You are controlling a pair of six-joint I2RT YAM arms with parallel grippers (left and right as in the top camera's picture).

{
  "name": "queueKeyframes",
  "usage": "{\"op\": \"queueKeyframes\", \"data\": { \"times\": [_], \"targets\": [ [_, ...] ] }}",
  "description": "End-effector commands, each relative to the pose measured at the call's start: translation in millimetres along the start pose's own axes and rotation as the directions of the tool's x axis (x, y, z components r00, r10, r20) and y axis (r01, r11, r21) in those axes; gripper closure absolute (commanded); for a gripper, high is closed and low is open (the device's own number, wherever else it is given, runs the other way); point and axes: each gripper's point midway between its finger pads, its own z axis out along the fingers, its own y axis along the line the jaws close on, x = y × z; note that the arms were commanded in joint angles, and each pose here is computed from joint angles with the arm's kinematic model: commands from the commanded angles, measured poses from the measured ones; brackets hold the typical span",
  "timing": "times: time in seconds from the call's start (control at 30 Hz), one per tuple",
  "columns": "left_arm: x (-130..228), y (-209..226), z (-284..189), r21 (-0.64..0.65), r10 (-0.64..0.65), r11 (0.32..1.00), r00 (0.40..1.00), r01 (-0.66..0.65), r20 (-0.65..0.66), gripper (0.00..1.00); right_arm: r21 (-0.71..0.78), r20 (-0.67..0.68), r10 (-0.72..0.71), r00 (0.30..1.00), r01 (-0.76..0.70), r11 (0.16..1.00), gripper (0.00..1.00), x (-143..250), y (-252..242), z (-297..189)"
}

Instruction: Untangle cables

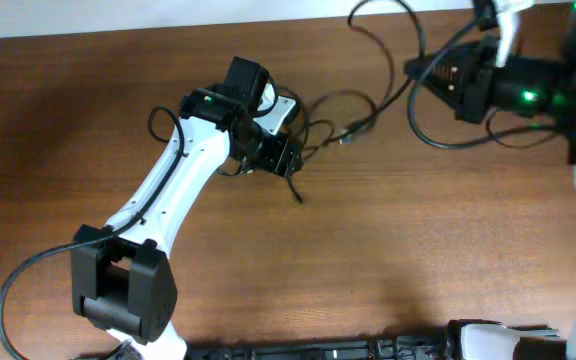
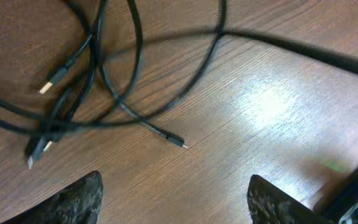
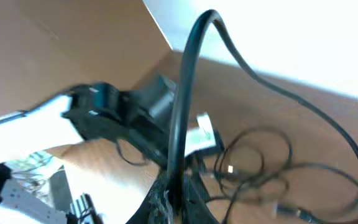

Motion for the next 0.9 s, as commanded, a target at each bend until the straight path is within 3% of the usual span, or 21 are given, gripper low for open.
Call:
{"op": "queueKeyframes", "data": {
  "times": [0.0, 0.07, 0.13, 0.23, 0.3, 0.33, 0.43, 0.5, 0.53, 0.57, 0.63, 0.67, 0.73, 0.77, 0.8, 0.87],
  "targets": [
    [3, 2, 0, -0.007, 0.016, 1.0, 1.0, -0.016, -0.006, 0.25, -0.001, 0.14, -0.134, 0.981, 0.136, 0.991, 0.96, -47, 54, -33],
    [4, 2, 1, -0.007, 0.015, 1.0, 1.0, -0.015, -0.009, 0.25, 0.041, 0.253, -0.198, 0.947, 0.194, 0.98, 0.96, -79, 77, -52],
    [11, 4, 6, -0.006, 0.007, 1.0, 1.0, -0.008, -0.03, 0.25, 0.311, 0.386, -0.224, 0.895, 0.103, 0.945, 0.96, -112, 54, -81],
    [21, 6, 13, -0.005, -0.002, 1.0, 0.998, 0.002, -0.056, 0.25, 0.628, 0.462, -0.272, 0.844, -0.095, 0.772, 0.96, -125, 4, -127],
    [24, 7, 16, -0.005, -0.005, 1.0, 0.998, 0.005, -0.064, 0.25, 0.822, 0.467, -0.265, 0.844, -0.305, 0.481, 0.96, -105, -46, -176],
    [25, 7, 17, -0.005, -0.007, 1.0, 0.998, 0.007, -0.067, 0.25, 0.895, 0.43, -0.222, 0.875, -0.379, 0.236, 0.96, -76, -76, -204],
    [24, 7, 17, -0.005, -0.005, 1.0, 0.998, 0.005, -0.063, 0.26, 0.95, 0.278, -0.019, 0.96, -0.278, -0.141, 0.96, -13, -128, -223],
    [24, 7, 17, -0.005, -0.005, 1.0, 0.998, 0.005, -0.064, 0.26, 0.957, 0.22, 0.142, 0.965, -0.186, -0.222, 0.96, 20, -165, -213],
    [24, 7, 17, -0.004, -0.005, 1.0, 0.998, 0.005, -0.064, 0.26, 0.939, 0.267, 0.236, 0.934, -0.197, -0.28, 0.96, 45, -188, -217],
    [24, 7, 17, -0.004, -0.006, 1.0, 0.998, 0.006, -0.064, 0.26, 0.938, 0.288, 0.323, 0.902, -0.198, -0.283, 0.96, 66, -204, -217],
    [24, 7, 17, -0.005, -0.005, 1.0, 0.998, 0.005, -0.064, 0.26, 0.94, 0.339, 0.514, 0.788, -0.261, -0.22, 0.96, 111, -240, -212],
    [24, 7, 17, -0.004, -0.005, 1.0, 0.998, 0.005, -0.064, 0.26, 0.925, 0.377, 0.608, 0.699, -0.313, -0.213, 0.96, 138, -255, -215],
    [24, 7, 17, -0.004, -0.006, 1.0, 0.998, 0.005, -0.063, 0.26, 0.892, 0.432, 0.73, 0.529, -0.368, -0.26, 0.96, 185, -269, -229],
    [24, 7, 17, -0.004, -0.006, 1.0, 0.998, 0.005, -0.063, 0.26, 0.888, 0.441, 0.741, 0.507, -0.366, -0.278, 0.96, 192, -271, -233],
    [24, 7, 17, -0.004, -0.006, 1.0, 0.998, 0.005, -0.063, 0.26, 0.883, 0.451, 0.747, 0.488, -0.365, -0.295, 0.83, 199, -273, -238],
    [24, 7, 17, -0.004, -0.006, 1.0, 0.998, 0.005, -0.063, 0.26, 0.883, 0.451, 0.748, 0.487, -0.369, -0.292, 0.07, 199, -273, -237]
  ]
}}
